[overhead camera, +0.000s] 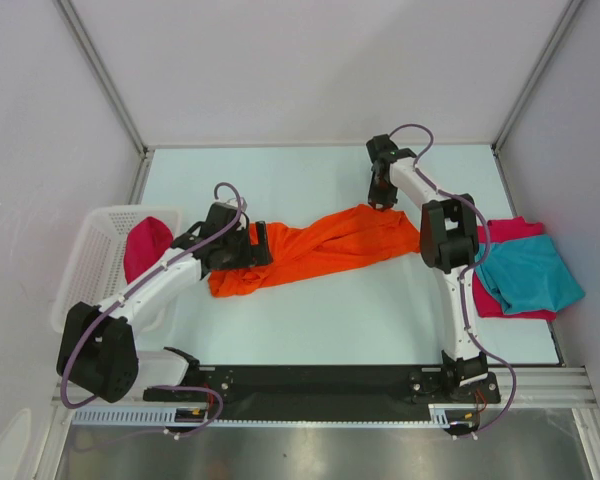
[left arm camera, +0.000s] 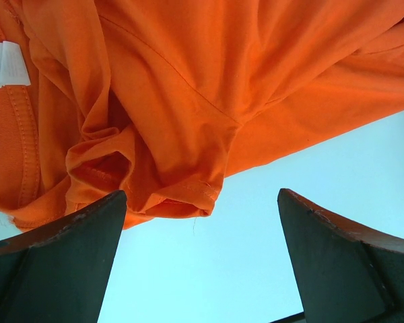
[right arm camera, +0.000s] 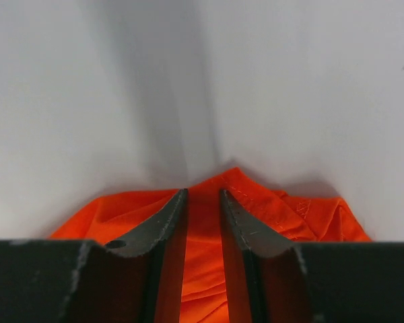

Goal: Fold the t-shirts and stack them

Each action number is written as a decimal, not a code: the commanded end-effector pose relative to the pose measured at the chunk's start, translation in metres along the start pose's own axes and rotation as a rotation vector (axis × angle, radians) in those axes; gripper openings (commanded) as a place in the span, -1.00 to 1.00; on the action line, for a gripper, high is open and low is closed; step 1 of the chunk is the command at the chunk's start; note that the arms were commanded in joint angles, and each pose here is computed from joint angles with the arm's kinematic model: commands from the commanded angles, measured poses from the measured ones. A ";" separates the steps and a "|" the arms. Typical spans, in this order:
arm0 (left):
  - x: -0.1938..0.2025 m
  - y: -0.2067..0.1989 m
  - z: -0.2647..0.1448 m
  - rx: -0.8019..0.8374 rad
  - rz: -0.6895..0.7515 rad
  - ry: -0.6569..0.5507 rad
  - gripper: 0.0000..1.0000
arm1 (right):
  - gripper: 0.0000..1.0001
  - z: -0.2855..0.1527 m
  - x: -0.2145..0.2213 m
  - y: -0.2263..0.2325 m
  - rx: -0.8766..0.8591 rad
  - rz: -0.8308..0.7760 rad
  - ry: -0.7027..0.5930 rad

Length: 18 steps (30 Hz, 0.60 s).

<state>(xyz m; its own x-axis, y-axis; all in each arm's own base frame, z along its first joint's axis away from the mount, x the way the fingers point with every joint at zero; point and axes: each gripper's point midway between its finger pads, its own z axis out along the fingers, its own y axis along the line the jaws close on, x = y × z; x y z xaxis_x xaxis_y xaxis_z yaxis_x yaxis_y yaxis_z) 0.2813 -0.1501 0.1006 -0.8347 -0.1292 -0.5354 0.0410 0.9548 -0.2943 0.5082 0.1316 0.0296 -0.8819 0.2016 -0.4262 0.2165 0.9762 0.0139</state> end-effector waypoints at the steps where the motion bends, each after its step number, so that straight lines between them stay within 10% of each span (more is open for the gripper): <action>1: -0.004 -0.004 -0.002 0.019 -0.016 -0.031 0.99 | -0.40 -0.021 -0.015 0.013 -0.040 -0.009 -0.058; 6: -0.007 -0.004 -0.001 0.011 -0.007 -0.033 0.99 | -1.00 -0.019 -0.016 0.021 -0.059 -0.021 -0.057; 18: -0.003 -0.004 0.004 0.022 -0.002 -0.024 0.99 | -1.00 -0.080 -0.041 0.003 0.014 -0.044 -0.298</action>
<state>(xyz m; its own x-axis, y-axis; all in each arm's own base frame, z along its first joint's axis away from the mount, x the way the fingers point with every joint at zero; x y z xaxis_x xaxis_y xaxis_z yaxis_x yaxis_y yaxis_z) 0.2814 -0.1504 0.0975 -0.8365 -0.1317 -0.5319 0.0377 0.9546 -0.2956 0.4919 0.1399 0.0405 -0.8649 0.1331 -0.4840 0.1614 0.9867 -0.0170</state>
